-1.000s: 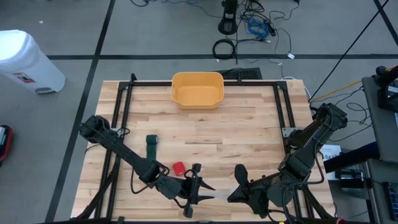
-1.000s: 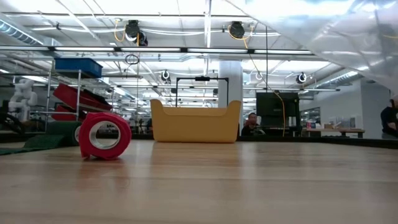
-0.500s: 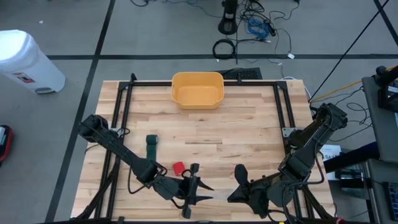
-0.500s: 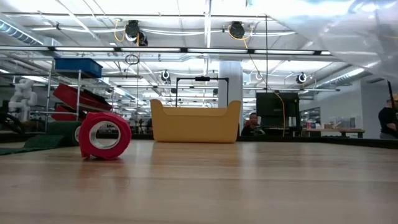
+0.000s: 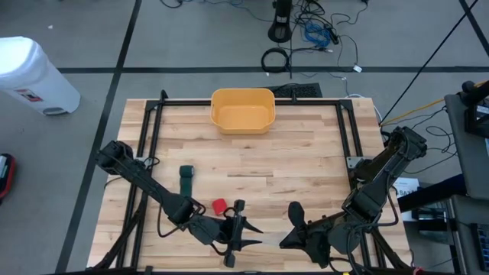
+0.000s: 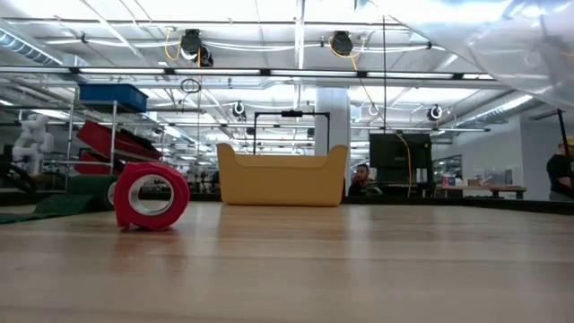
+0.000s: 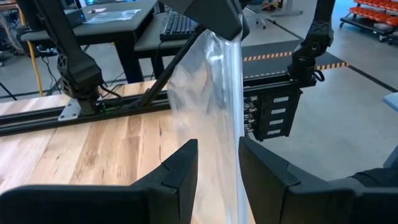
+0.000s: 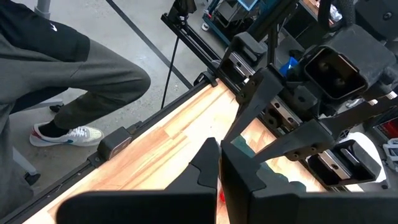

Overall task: Roll bandage
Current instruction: Open the transparent zip bag

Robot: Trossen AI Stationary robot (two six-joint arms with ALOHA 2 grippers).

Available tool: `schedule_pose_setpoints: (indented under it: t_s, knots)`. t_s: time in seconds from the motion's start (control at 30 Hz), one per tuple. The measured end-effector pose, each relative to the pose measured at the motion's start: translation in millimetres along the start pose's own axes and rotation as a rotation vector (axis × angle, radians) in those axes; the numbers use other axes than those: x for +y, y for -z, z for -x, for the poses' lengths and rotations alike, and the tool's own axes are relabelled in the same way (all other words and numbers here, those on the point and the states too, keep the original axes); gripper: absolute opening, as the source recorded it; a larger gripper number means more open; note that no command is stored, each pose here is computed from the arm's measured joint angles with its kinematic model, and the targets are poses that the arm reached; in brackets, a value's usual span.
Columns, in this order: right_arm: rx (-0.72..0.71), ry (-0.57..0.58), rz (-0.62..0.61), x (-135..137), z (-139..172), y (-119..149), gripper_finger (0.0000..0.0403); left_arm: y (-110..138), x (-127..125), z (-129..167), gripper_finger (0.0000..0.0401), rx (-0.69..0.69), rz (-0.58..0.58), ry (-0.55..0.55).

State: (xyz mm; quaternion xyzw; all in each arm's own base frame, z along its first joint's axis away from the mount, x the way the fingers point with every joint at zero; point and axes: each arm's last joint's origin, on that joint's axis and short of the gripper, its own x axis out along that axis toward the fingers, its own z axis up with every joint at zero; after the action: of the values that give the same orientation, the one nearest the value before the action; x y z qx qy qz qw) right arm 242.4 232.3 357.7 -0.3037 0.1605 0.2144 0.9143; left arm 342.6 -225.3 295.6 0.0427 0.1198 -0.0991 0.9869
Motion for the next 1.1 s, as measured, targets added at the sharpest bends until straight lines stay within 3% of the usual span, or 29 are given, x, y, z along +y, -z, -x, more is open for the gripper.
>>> schedule_pose_setpoints:
  t_s: [0.23,1.1]
  knots:
    - [0.000,0.001,0.000,-0.1,0.0,0.0,0.0000,9.9,-0.9,-9.5,0.0122,0.020,-0.009,-0.004]
    - [0.000,0.001,-0.001,-0.2,0.1,0.0,0.0000,7.4,0.6,-10.2,0.0122,-0.002,0.004,0.009]
